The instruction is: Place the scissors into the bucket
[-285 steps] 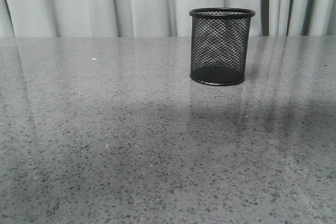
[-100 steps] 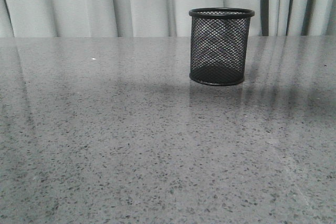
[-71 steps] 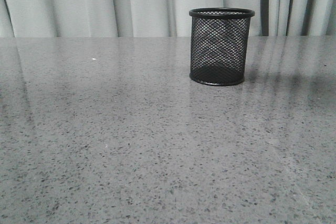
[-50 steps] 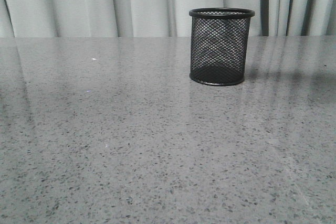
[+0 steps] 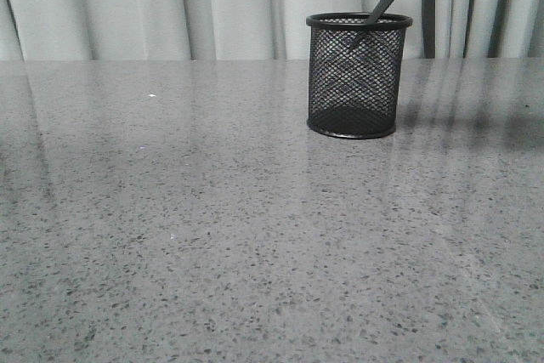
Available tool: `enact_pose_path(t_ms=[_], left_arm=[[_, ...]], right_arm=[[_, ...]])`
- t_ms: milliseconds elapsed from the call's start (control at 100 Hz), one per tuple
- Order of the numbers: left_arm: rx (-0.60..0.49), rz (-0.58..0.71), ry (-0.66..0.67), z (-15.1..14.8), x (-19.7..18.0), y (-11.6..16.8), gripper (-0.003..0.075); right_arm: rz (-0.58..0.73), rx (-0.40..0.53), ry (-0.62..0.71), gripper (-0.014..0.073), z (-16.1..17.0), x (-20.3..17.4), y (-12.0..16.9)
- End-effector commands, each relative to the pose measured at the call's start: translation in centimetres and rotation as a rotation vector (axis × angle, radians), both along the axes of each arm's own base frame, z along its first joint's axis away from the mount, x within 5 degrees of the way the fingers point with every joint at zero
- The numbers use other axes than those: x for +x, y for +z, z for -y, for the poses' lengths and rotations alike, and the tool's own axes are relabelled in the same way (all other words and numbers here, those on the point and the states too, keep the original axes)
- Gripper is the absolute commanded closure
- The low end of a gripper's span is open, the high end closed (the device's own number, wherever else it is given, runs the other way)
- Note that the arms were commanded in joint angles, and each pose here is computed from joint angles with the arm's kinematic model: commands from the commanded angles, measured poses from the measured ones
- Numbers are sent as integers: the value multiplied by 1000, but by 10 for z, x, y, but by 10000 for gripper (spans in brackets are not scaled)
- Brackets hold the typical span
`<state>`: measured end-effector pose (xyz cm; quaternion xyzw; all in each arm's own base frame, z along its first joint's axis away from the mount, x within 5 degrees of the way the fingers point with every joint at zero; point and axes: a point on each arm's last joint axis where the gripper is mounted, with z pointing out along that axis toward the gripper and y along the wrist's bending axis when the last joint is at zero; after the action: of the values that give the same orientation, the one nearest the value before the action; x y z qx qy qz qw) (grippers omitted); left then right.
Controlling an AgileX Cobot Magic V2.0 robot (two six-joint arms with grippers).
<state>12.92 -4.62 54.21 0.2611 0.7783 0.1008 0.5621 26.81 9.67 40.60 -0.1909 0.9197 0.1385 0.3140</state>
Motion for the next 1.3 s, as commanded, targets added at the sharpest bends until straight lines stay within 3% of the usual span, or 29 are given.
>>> enact_pose_path(t_ms=[0, 320, 420, 540, 620, 940, 1050, 1190, 1290], left_arm=[[-42, 90, -5, -3, -4, 13, 208], [-39, 89, -6, -3, -3, 13, 208], [-39, 89, -6, -3, -3, 13, 208], [-39, 91, -6, -3, -3, 13, 208], [-42, 101, -10, -2, -3, 14, 208], [-44, 108, -13, -2, -3, 14, 209], [-44, 108, -13, -2, -3, 14, 226], [-44, 108, -13, -2, -3, 14, 389], [-44, 106, -15, -2, -2, 14, 589]], right_arm=[[114, 40, -22, 640, 1, 2, 18], [68, 27, -25, 622, -4, 19, 2], [56, 24, -24, 504, -4, 21, -1], [56, 24, -24, 291, -5, 22, -1], [64, 14, -25, 244, -4, 22, 0], [140, -89, -35, 245, 9, 10, 47], [174, -58, -77, 275, 12, 1, 62], [254, 17, -93, 436, 13, -11, 79], [317, 94, -87, 612, 12, -21, 89]])
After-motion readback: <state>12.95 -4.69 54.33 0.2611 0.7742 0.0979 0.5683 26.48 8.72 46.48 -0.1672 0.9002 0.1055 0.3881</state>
